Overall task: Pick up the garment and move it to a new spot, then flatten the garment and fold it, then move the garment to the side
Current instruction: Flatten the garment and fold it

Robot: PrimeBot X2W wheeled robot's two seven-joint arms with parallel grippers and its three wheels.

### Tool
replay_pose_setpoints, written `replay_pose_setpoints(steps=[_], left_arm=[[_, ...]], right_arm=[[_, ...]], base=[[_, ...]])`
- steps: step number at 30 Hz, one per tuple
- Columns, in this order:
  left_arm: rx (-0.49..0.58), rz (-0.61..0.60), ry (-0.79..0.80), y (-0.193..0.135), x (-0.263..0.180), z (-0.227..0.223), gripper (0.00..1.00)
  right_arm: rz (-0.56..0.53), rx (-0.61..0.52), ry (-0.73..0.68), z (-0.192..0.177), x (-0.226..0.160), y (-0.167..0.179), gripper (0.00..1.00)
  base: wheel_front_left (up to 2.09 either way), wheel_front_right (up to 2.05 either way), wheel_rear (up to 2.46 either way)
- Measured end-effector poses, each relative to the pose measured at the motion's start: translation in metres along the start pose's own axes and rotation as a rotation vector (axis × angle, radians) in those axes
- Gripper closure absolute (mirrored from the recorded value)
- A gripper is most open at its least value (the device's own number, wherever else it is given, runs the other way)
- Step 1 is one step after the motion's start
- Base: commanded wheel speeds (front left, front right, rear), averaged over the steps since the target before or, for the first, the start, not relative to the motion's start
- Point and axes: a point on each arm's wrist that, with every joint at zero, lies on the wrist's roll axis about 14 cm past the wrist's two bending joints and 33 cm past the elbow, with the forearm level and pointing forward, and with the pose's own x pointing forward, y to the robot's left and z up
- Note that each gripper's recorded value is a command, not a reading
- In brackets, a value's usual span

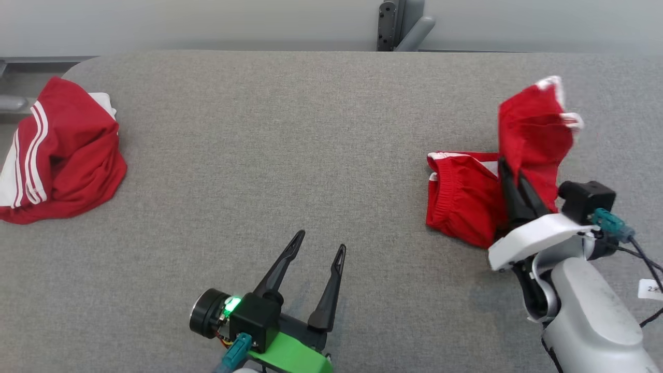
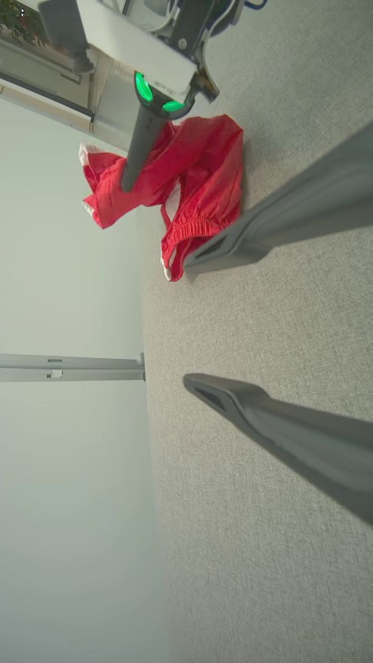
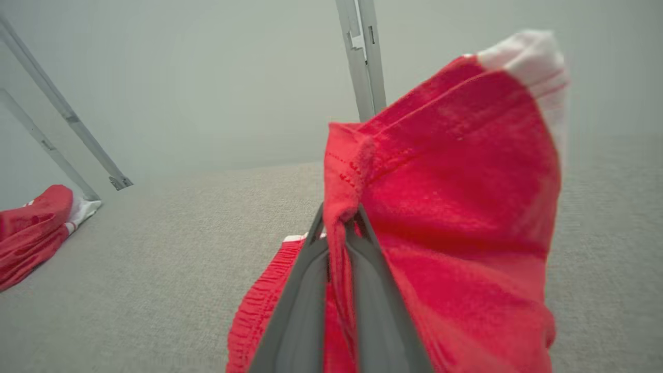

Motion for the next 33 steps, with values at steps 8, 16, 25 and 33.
replay_pose_setpoints(steps=[8,16,25,33], left_arm=[[-0.005,0.028,0.004,0.007,-0.003,-0.001,0.00],[-0.015,0.021,0.010,0.004,-0.003,-0.003,0.00],[-0.013,0.013,0.013,0.001,-0.005,-0.004,0.00],[-0.008,0.013,0.001,-0.002,-0.008,0.000,0.00]], right_arm=[[0.172,-0.025,0.204,-0.056,-0.012,0.043,0.89],[0.186,-0.019,0.235,-0.059,-0.021,0.036,0.00],[0.303,0.129,0.223,-0.054,-0.048,0.082,0.00],[0.261,0.078,0.119,-0.017,-0.059,0.057,0.00]], base=[[0.00,0.00,0.00],[0.00,0.00,0.00],[0.00,0.00,0.00],[0.00,0.00,0.00]])
